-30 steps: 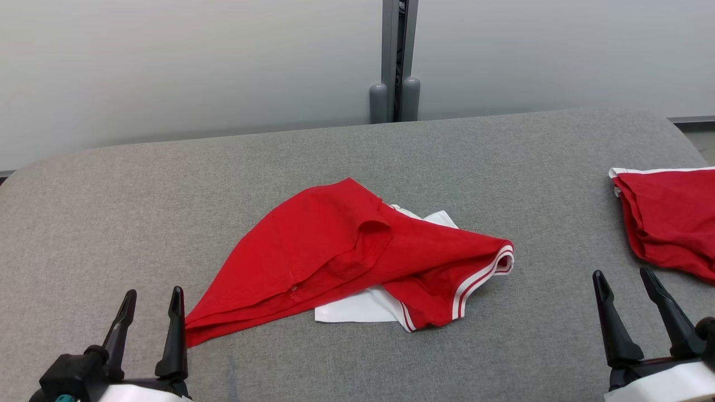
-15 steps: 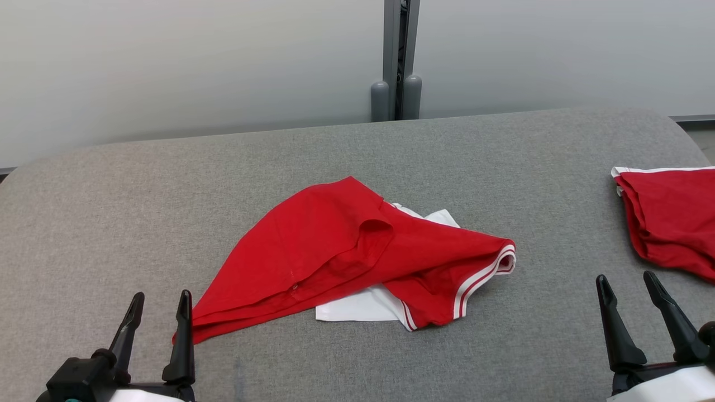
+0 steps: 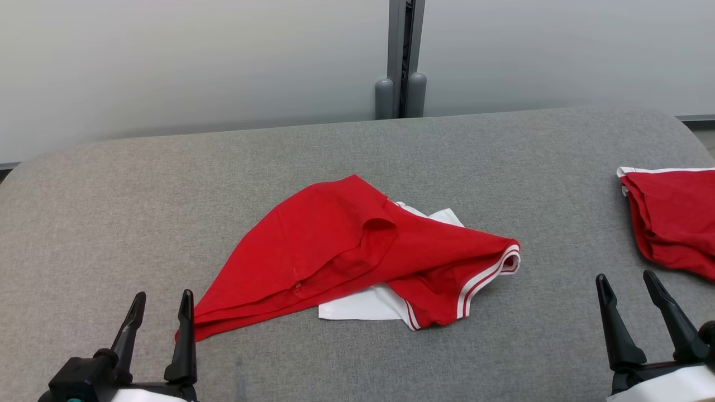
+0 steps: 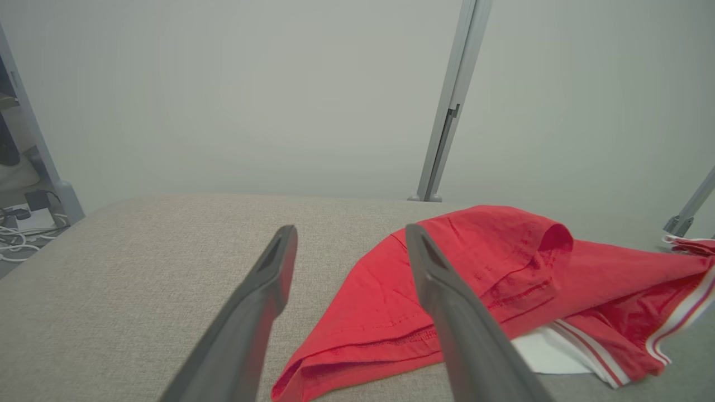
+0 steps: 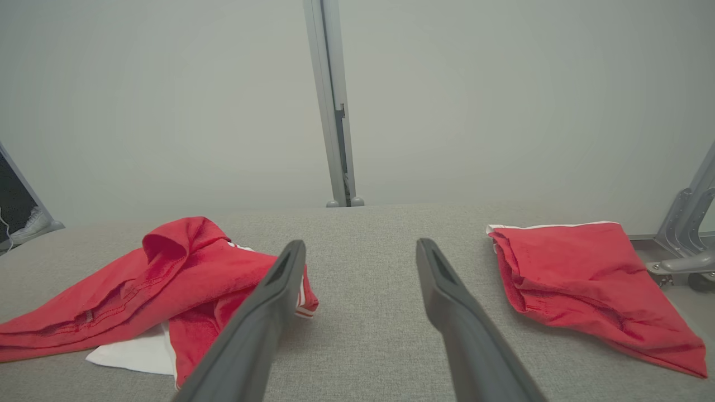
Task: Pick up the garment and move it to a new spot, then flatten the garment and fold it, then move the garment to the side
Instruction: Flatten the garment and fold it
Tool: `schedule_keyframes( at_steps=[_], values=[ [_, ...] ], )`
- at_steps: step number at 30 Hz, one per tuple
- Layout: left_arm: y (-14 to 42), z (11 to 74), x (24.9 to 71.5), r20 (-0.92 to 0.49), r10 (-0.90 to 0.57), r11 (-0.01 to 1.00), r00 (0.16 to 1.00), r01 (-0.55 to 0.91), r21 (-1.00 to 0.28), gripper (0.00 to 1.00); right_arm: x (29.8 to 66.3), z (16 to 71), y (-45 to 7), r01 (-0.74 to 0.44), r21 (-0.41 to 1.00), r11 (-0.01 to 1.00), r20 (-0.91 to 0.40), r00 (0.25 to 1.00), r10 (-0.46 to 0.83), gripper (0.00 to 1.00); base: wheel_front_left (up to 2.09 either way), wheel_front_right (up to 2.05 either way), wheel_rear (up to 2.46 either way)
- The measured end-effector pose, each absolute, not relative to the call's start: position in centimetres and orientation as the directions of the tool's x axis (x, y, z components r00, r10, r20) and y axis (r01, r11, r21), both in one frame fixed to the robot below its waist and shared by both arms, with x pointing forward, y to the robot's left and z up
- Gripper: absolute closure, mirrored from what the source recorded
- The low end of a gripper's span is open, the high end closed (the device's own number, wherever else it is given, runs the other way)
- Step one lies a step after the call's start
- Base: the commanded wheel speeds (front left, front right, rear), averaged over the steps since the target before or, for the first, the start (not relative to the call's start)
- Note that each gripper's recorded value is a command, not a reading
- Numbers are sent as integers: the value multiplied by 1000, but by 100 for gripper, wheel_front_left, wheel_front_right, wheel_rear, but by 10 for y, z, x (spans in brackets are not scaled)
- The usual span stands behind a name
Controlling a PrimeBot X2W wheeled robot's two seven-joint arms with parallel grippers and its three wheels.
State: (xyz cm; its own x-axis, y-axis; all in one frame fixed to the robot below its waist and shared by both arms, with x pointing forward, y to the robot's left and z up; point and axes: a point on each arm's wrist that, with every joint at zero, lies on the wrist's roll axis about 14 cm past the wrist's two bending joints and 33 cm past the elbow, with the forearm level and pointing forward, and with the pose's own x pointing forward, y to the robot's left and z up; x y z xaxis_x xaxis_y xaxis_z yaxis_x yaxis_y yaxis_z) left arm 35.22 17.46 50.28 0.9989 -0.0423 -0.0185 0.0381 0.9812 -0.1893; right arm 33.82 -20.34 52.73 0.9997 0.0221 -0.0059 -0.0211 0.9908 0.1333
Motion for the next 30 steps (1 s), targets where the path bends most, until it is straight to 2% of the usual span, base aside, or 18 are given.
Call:
schedule_keyframes(
  at_steps=[21,30],
  values=[
    [182,507,351,-6,-9,980,1000,8,-199,0,353,524,-192,-61,132,989,-16,998,64,0,0,0,0],
    [149,514,379,12,-147,972,989,147,-186,0,371,520,-178,-104,138,985,-23,994,108,0,0,0,0]
  ],
)
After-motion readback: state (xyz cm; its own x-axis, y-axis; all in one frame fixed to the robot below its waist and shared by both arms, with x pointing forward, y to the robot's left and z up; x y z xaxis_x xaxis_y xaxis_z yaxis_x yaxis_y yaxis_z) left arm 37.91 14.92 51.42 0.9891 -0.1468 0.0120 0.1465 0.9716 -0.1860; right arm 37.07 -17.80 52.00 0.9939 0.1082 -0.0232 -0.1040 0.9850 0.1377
